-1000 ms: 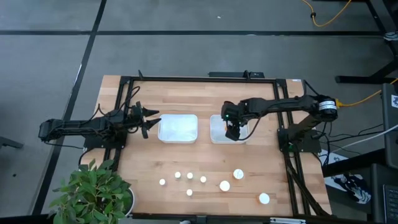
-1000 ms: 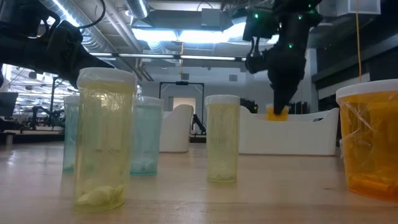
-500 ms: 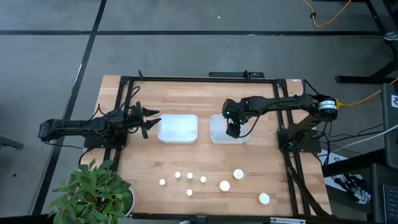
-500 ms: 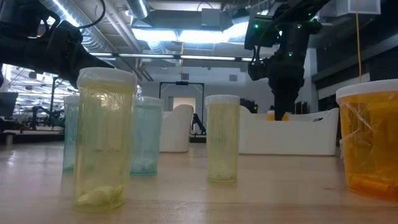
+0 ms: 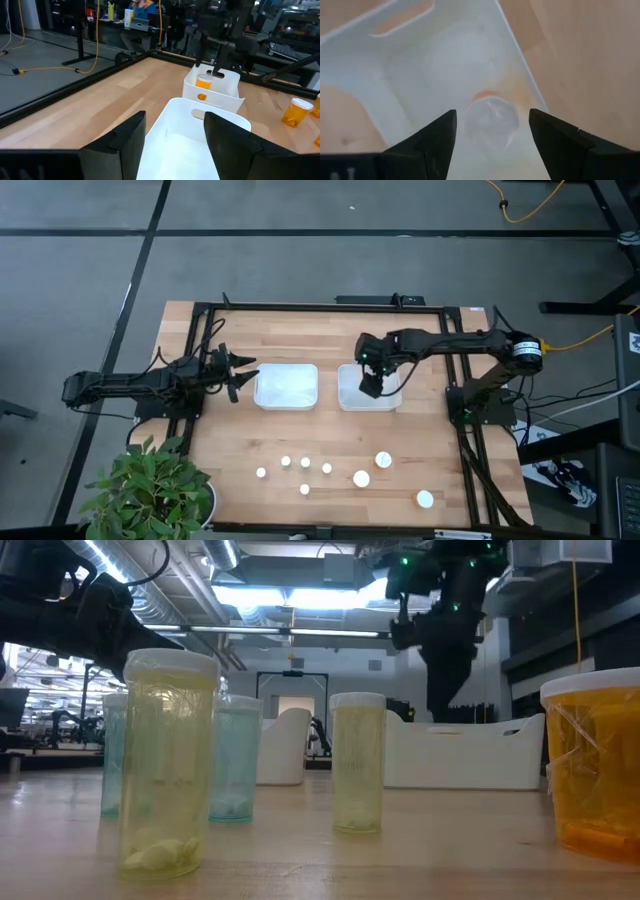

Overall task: Pick and place medicine bottles into bin by pill shape (circle, oval)
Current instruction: Put the large orange pill bottle into the right white bin

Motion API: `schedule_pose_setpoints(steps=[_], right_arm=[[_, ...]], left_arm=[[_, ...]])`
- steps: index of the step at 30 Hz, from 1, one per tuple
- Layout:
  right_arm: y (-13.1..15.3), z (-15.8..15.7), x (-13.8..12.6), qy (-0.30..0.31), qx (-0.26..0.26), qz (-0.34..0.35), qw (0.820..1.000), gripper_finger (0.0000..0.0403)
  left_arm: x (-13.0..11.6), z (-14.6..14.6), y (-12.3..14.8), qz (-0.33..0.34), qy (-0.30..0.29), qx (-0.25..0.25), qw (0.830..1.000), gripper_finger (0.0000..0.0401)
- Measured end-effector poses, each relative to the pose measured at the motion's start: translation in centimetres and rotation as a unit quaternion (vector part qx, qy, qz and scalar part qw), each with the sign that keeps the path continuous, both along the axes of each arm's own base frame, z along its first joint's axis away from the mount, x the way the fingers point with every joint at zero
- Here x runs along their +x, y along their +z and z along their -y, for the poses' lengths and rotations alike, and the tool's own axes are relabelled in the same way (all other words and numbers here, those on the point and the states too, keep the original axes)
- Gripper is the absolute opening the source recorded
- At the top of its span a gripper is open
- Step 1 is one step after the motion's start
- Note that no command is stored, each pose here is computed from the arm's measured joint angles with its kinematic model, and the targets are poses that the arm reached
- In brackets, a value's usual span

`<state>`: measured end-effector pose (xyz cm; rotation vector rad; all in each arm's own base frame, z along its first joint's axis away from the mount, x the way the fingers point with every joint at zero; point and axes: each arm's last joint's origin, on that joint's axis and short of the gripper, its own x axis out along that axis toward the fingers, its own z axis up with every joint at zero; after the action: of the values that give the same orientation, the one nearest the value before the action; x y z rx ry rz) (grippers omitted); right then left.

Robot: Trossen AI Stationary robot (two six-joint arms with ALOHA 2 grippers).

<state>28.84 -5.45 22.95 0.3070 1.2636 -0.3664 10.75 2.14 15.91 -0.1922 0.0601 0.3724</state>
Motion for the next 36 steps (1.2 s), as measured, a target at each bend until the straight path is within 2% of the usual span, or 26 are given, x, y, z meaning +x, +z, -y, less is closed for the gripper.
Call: schedule_pose_setpoints(steps=[5,10,16,21,28,36], right_arm=[[2.3,-1.7,-0.4,0.016,0.008,-0.026,1.0,0.0252],[3.7,-4.8,-2.4,0.036,0.017,-0.064,0.997,0.0252],[4.7,-9.4,-4.3,0.033,0.03,-0.078,0.996,0.0252],[4.7,-13.7,-5.4,0.046,0.065,-0.084,0.993,0.0252],[4.7,-18.8,-7.4,0.002,0.084,-0.067,0.994,0.0252],[4.8,-22.4,-9.4,-0.076,0.082,-0.007,0.994,0.0252]], left_arm=[[0.0,0.0,0.0,0.0,0.0,0.0,1.0,0.0194],[0.0,0.0,0.0,0.0,0.0,0.0,1.0,0.0194],[0.0,0.0,0.0,-0.001,0.0,0.0,1.0,0.0194],[0.0,0.0,0.0,0.0,0.0,0.0,1.0,0.0194],[0.0,0.0,0.0,-0.006,-0.002,0.017,1.0,0.0194],[0.0,0.0,0.0,-0.01,-0.003,0.025,1.0,0.0194]])
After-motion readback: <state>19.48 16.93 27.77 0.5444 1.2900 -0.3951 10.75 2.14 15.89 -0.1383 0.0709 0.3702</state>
